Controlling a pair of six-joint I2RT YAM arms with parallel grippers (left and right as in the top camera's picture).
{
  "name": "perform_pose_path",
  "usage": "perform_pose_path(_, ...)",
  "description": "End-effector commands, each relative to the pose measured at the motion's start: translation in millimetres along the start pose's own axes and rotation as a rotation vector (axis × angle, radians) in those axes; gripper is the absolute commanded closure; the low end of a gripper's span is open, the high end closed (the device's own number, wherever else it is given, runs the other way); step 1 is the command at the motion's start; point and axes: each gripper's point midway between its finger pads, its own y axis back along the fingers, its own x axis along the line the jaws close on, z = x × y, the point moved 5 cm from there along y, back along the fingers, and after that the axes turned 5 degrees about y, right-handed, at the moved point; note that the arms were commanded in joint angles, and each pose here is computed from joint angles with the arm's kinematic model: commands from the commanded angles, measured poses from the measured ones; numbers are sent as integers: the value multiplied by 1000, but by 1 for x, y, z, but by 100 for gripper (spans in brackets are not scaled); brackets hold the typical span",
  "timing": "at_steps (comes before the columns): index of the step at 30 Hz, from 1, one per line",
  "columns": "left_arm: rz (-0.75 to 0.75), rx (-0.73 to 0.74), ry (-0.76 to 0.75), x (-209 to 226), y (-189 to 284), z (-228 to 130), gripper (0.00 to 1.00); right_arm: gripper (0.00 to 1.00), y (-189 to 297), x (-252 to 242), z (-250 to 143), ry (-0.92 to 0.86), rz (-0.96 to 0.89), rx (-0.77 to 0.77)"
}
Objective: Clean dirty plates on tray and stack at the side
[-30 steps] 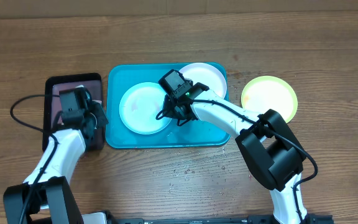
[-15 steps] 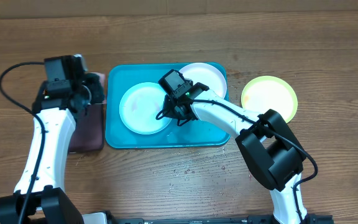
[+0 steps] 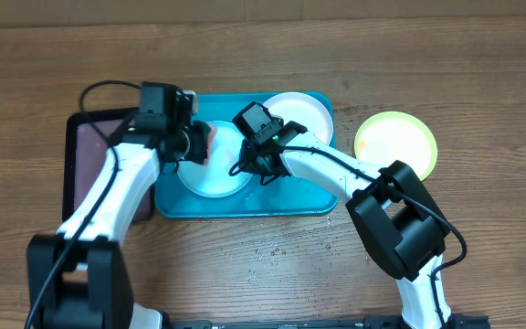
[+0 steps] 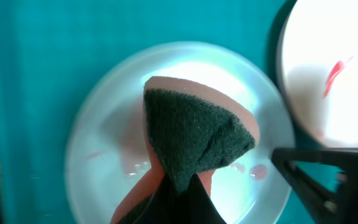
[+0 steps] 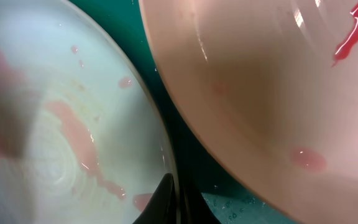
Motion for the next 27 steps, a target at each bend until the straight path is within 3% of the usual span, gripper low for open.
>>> perform_pose_path(1,-13,53,4,-8,-20,-8,96,96,-8,-9,-7,18,-50,15)
perform_pose_path(14,383,16,14,53,-46,-4,96,96,-8,-9,-7,18,-52,18)
perform_pose_path(20,432,-17,42,68,-38,4,96,96,-8,-9,-8,18,-53,19)
perform_pose_path(27,402,-175,37,58,-10,32,96,96,-8,-10,-8,18,-54,20)
